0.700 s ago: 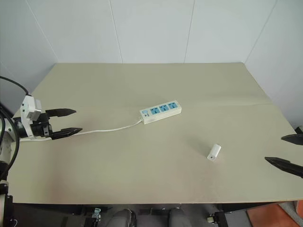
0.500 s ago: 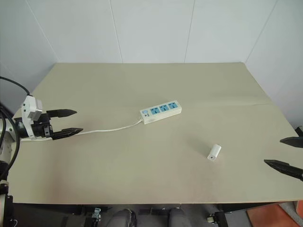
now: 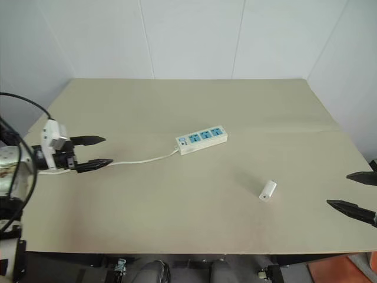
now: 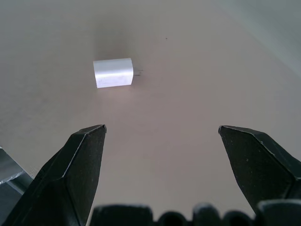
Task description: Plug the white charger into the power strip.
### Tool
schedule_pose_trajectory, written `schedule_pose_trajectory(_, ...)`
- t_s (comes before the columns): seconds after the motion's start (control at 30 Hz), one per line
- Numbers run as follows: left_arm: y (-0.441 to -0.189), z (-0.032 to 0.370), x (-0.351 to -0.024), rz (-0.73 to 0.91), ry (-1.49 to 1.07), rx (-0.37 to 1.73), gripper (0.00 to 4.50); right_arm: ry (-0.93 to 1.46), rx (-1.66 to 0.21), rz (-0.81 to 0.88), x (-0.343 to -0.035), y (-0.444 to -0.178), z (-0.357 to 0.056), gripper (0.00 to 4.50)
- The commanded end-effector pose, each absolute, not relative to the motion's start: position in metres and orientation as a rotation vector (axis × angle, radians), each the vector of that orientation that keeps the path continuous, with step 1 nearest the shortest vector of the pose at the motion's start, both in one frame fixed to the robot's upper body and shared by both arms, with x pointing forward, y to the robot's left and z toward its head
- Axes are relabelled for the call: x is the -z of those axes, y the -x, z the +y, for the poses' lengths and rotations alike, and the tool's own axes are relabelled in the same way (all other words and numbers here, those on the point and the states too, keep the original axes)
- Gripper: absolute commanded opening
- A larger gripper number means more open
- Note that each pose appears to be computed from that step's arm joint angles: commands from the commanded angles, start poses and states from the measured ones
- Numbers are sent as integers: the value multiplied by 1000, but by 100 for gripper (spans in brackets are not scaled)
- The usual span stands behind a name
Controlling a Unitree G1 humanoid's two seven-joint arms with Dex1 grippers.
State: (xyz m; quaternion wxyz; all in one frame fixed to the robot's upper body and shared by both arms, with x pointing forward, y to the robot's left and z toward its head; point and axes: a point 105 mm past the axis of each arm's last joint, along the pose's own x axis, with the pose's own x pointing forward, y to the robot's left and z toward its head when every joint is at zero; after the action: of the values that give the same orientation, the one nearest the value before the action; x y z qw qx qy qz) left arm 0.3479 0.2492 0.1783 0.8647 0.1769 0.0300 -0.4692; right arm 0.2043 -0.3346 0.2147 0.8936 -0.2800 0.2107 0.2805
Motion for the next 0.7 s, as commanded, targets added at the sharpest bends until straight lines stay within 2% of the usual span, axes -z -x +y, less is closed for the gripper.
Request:
schedule_pose_trajectory(0.03, -365, 222, -168, 56, -365, 1032, 446, 584, -597, 400, -218, -212, -324, 450)
schedule_pose_trajectory(0.27, -399, 167, -139, 92, -271, 1059, 446, 599, -631, 316, -225, -230, -294, 450)
schedule_pose_trajectory(0.47, -410, 144, -115, 152, -327, 1018, 446, 620, -655, 222, -239, -233, -261, 450)
schedule_pose_trajectory(0.63, -410, 138, -86, 262, -444, 986, 446, 615, -662, 180, -244, -229, -245, 450)
schedule_pose_trajectory(0.7, -412, 134, -86, 271, -385, 976, 408, 606, -653, 183, -242, -229, -246, 450)
